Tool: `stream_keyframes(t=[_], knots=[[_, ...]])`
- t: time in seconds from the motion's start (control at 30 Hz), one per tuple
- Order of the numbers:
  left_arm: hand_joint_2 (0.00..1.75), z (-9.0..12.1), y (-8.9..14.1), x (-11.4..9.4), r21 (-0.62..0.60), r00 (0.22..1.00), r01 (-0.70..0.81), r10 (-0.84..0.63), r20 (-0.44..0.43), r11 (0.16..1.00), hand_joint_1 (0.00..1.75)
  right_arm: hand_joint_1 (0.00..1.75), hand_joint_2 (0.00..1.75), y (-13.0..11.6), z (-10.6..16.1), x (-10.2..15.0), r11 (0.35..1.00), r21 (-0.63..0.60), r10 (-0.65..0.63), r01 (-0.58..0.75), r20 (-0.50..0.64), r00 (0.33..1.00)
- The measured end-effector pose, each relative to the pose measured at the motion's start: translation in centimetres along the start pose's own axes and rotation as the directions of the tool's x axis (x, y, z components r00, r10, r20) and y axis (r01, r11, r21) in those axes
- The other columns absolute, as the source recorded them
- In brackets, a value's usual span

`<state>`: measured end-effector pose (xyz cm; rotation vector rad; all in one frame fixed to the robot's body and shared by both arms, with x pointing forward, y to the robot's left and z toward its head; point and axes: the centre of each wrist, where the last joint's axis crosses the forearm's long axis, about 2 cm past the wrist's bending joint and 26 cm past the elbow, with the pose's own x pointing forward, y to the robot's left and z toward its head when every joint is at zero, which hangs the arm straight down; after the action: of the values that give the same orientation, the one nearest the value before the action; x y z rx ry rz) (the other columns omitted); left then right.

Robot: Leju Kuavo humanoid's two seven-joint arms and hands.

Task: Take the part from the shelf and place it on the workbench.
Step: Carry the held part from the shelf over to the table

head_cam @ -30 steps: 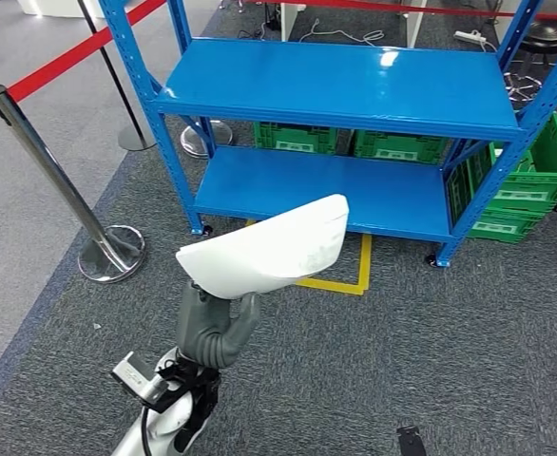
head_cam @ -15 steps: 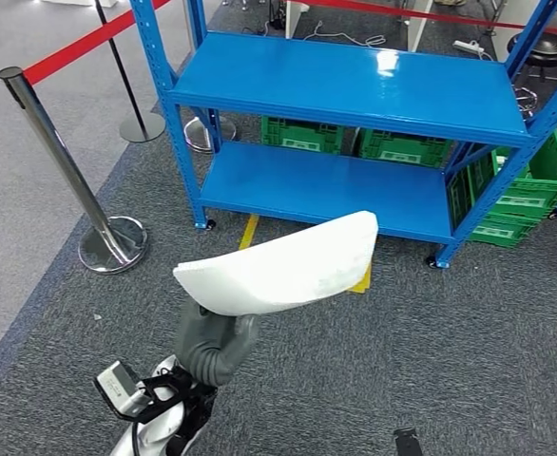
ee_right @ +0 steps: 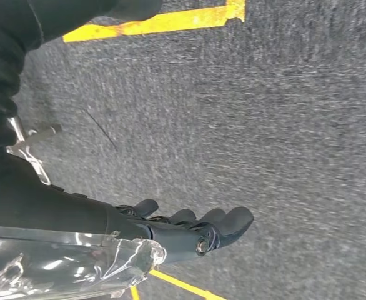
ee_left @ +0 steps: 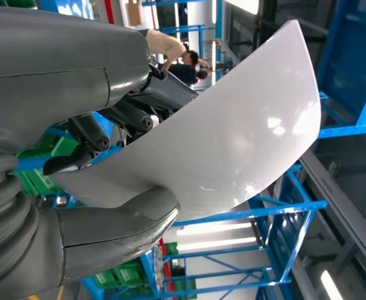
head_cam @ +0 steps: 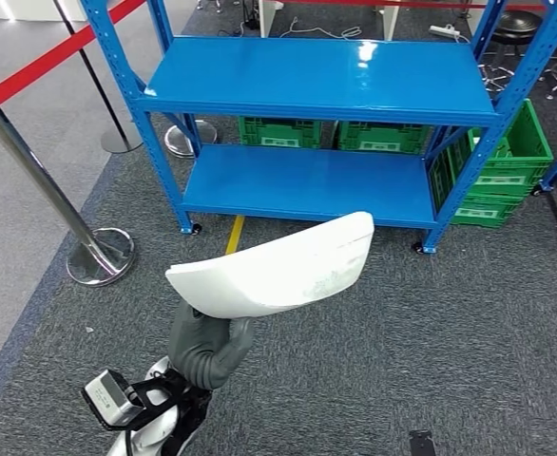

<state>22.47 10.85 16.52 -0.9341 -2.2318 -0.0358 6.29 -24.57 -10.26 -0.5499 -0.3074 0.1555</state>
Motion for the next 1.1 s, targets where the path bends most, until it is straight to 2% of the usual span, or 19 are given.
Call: stream_keyframes(t=[1.1], knots=[[1.75,0.64,0.57,0.58,0.041,1.000,0.016,-0.017,0.006,0.999,1.75,0.00,1.75,-0.09,-0.05,0.04,1.000,-0.017,0.005,-0.005,-0.025,1.000]])
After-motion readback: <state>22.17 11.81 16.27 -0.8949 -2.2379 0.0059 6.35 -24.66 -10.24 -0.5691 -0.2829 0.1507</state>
